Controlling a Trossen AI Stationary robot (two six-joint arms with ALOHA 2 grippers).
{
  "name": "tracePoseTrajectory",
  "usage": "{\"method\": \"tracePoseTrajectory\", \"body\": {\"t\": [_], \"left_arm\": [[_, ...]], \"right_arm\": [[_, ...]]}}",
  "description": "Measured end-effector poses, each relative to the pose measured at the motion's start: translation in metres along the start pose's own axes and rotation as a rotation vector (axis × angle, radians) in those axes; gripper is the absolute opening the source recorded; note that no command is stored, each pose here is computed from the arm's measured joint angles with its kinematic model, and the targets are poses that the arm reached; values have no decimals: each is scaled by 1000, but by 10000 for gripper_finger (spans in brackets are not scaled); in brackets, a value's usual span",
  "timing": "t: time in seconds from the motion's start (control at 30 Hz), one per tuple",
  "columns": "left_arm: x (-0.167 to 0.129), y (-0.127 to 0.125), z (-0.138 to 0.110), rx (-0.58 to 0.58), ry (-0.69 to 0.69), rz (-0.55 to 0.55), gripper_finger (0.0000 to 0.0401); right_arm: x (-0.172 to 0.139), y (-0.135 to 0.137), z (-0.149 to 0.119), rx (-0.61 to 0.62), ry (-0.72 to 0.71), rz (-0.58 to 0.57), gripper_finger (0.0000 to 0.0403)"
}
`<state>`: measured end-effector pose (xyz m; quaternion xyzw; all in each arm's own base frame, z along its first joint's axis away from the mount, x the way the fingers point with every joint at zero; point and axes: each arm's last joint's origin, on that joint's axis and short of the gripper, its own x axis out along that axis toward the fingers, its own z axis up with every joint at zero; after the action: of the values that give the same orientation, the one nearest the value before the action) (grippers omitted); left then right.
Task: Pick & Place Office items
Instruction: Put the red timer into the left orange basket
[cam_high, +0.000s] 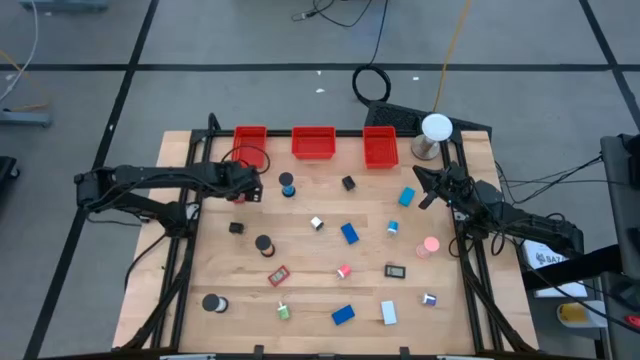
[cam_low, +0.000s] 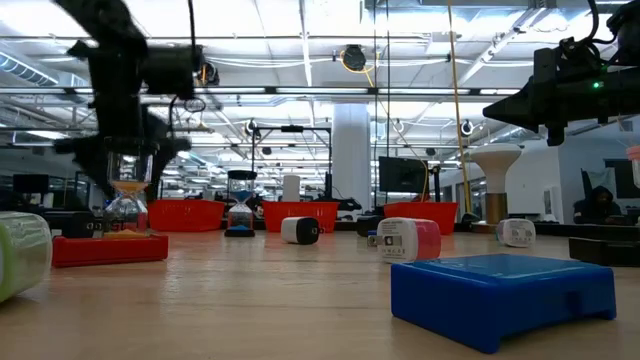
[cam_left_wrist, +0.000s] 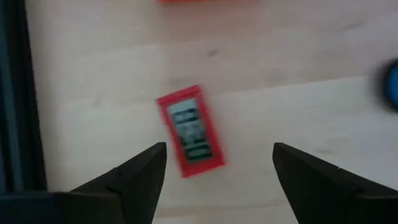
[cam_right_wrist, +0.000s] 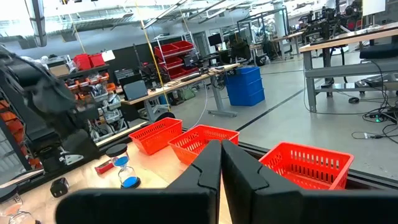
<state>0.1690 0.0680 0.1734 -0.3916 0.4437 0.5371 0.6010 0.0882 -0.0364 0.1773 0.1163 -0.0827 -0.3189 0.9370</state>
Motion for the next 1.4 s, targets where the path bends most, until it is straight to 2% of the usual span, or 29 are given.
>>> {"method": "tracePoseTrajectory", "body": {"t": [0.1,0.23,0.4,0.53,0.67,0.9,1.1,1.2,1.4], "left_arm": [[20,11,-4,-59,0,15,286],[34,16,-3,-93,-13,-27,283],[42,17,-2,-89,-47,-75,286],[43,18,-1,-56,-61,-65,277],[43,18,0,11,-66,-62,236],[42,16,-3,146,-57,-73,131],[36,16,-4,189,-76,-96,56],[29,18,-2,197,-111,-125,55],[6,28,7,143,-170,-222,57]], "right_arm": [[0,0,0,0,0,0,4],[0,0,0,0,0,0,4],[0,0,0,0,0,0,4],[0,0,0,1,0,0,4],[0,0,0,0,0,0,4],[0,0,0,0,0,0,4],[0,0,0,0,0,0,4],[0,0,0,0,0,0,4],[0,0,0,0,0,0,4]]}}
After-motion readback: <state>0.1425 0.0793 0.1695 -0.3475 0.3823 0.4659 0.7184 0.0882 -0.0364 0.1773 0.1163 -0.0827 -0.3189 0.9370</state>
